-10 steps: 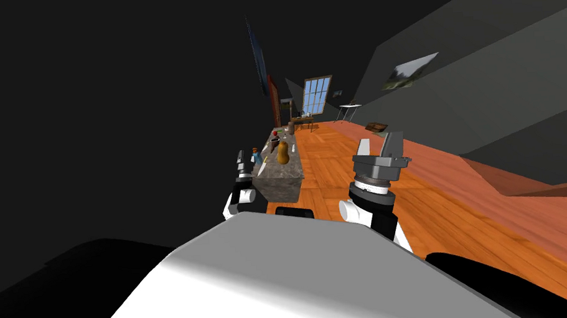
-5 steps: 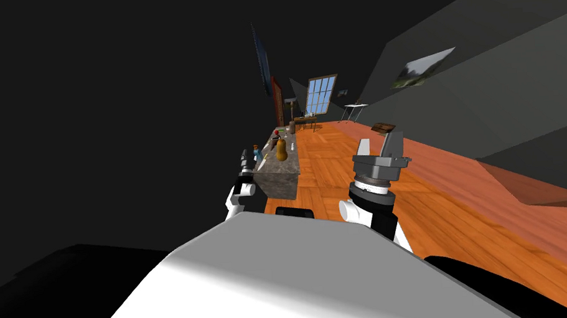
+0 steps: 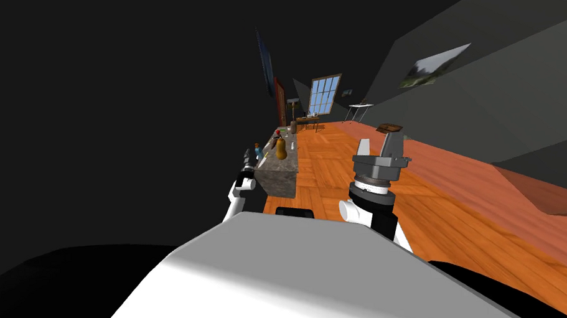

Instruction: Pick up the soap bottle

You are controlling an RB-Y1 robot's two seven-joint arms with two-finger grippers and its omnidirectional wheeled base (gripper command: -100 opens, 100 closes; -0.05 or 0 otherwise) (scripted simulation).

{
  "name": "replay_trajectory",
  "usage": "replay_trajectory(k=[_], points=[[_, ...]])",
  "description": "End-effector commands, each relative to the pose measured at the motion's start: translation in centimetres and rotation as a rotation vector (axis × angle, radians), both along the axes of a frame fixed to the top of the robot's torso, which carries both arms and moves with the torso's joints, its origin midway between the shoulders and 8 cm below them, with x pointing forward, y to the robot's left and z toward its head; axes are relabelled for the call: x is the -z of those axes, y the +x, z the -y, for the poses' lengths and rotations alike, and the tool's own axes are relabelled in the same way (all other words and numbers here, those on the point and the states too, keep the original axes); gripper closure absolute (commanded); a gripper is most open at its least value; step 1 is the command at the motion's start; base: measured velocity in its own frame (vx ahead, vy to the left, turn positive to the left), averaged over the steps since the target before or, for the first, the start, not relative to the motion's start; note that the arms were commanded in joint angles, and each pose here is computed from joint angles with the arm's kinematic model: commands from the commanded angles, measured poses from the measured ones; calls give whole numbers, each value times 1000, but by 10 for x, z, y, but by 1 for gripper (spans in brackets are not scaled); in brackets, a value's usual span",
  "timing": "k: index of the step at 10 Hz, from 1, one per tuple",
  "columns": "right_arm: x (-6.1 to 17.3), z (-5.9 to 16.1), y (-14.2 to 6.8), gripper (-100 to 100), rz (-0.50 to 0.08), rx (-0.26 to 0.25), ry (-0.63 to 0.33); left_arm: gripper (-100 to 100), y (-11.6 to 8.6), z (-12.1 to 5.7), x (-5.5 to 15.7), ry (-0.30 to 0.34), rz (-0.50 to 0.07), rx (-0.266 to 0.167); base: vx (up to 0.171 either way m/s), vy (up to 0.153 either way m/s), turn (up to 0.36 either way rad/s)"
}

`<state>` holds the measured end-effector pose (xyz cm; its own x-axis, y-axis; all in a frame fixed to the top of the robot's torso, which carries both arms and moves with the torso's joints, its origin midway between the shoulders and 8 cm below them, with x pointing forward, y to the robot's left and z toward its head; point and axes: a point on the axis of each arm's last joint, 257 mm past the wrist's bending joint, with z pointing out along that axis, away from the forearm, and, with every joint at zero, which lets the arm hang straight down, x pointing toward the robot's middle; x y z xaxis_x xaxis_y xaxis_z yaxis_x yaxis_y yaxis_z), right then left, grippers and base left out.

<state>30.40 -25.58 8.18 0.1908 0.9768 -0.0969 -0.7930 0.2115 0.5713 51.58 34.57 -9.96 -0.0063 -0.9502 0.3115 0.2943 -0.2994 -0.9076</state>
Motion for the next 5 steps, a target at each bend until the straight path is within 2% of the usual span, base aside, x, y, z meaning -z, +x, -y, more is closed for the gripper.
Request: replay_trajectory(k=[1, 2, 3, 4, 5], points=[[0, 0, 0, 0, 0, 0, 0, -100, 7, -5, 6, -21, -30, 4, -36, -68, 49], [0, 0, 0, 0, 0, 0, 0, -100, 22, -11, 11, -58, -62, 11, -28, -77, 90], [0, 0, 0, 0, 0, 0, 0, -100, 23, -12, 15, -60, -74, 9, -28, -71, 52], [0, 0, 0, 0, 0, 0, 0, -100, 38, -18, 19, -99, -105, 15, -41, -73, 99], [0, 0, 0, 0, 0, 0, 0, -100, 39, -19, 24, -101, -120, 12, -39, -66, 50]])
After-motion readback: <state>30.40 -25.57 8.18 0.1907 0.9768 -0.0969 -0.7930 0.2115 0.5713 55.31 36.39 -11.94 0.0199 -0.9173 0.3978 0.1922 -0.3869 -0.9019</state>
